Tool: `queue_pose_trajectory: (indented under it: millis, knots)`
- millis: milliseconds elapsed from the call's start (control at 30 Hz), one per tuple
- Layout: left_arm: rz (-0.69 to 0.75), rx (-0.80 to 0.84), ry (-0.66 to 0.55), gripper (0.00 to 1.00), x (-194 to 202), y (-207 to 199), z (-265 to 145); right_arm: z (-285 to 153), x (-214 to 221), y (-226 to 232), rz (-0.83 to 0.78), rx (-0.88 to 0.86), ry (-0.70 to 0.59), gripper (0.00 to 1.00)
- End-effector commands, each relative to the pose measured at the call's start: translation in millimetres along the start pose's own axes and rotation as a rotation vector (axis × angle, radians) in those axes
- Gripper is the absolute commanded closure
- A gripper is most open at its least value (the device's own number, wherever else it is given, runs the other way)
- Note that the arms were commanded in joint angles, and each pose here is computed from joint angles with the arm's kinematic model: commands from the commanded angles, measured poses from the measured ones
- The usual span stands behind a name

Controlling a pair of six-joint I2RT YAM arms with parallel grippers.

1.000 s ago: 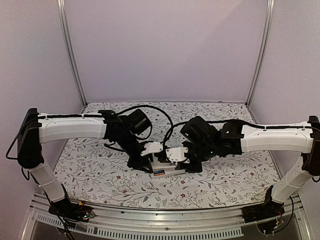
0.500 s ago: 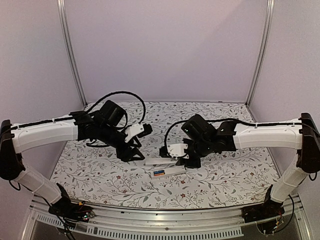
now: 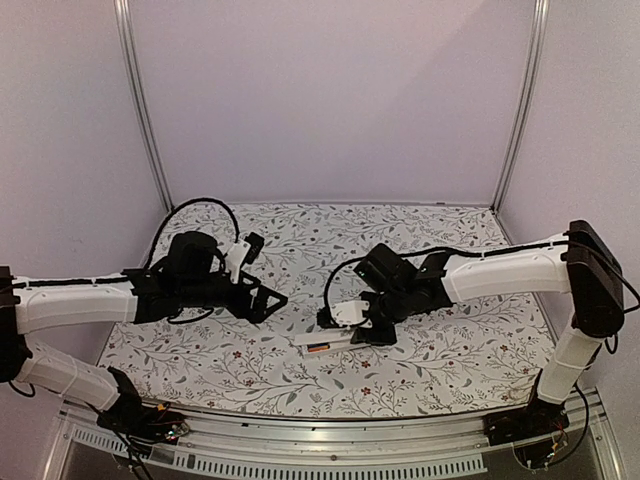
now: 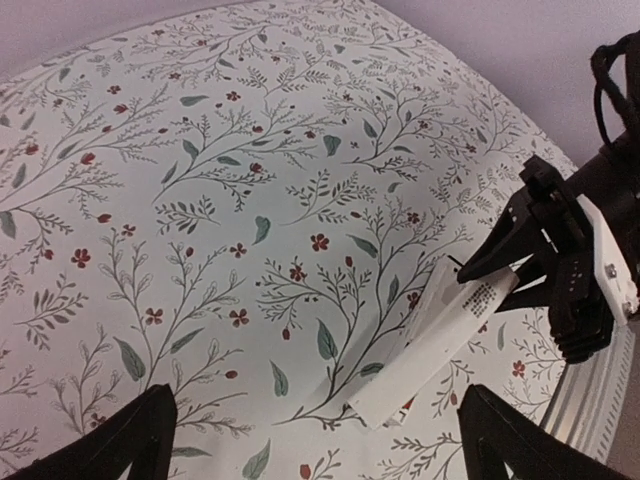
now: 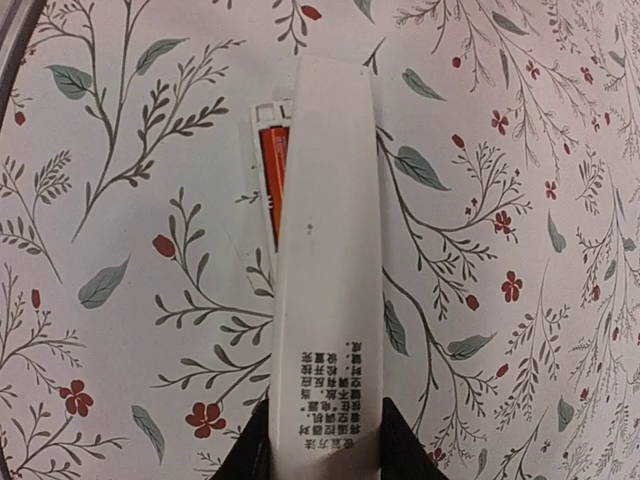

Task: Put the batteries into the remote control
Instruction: Adjust the remote control without the battery cover at the center of the board.

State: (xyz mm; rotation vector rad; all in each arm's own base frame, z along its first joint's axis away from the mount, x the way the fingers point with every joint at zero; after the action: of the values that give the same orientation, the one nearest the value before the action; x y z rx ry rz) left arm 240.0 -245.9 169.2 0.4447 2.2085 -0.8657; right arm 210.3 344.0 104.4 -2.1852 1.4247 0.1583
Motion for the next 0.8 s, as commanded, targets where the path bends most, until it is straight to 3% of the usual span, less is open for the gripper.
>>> queue_pose_trajectory:
  millis: [0, 133, 333, 567, 767]
  knots:
    - [0.01, -0.1, -0.033, 0.01, 20, -16, 6, 9, 5, -3, 0.051, -0.016, -0.033, 0.9]
    - [-0.003, -0.149, 0.022, 0.01, 51, -14, 11, -5, 8, -6, 0.06, 0.026, -0.037, 0.9]
    - [0.166, -0.231, 0.157, 0.0, 97, -27, 25, 1, 14, 0, 0.046, 0.0, -0.02, 0.89]
    - [0.253, -0.345, 0.215, 0.0, 117, -23, 50, 0, 13, -1, 0.063, 0.004, -0.027, 0.9]
    - [0.24, -0.371, 0.188, 0.0, 115, -20, 66, 1, 13, -2, 0.086, 0.002, -0.04, 0.9]
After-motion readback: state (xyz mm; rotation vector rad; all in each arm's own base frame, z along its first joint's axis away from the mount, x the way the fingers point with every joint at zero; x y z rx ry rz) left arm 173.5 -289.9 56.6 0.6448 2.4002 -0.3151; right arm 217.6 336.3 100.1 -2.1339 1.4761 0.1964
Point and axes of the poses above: each gripper's point midway between its finger pads, its own z axis out along the fingers, its own y axis along the line the jaws close on, x = y × z, the point moved 4 cm from there along -z, back along the fingers, and after that the axes turned 14 degrees about -z, right-handed, at the moved point
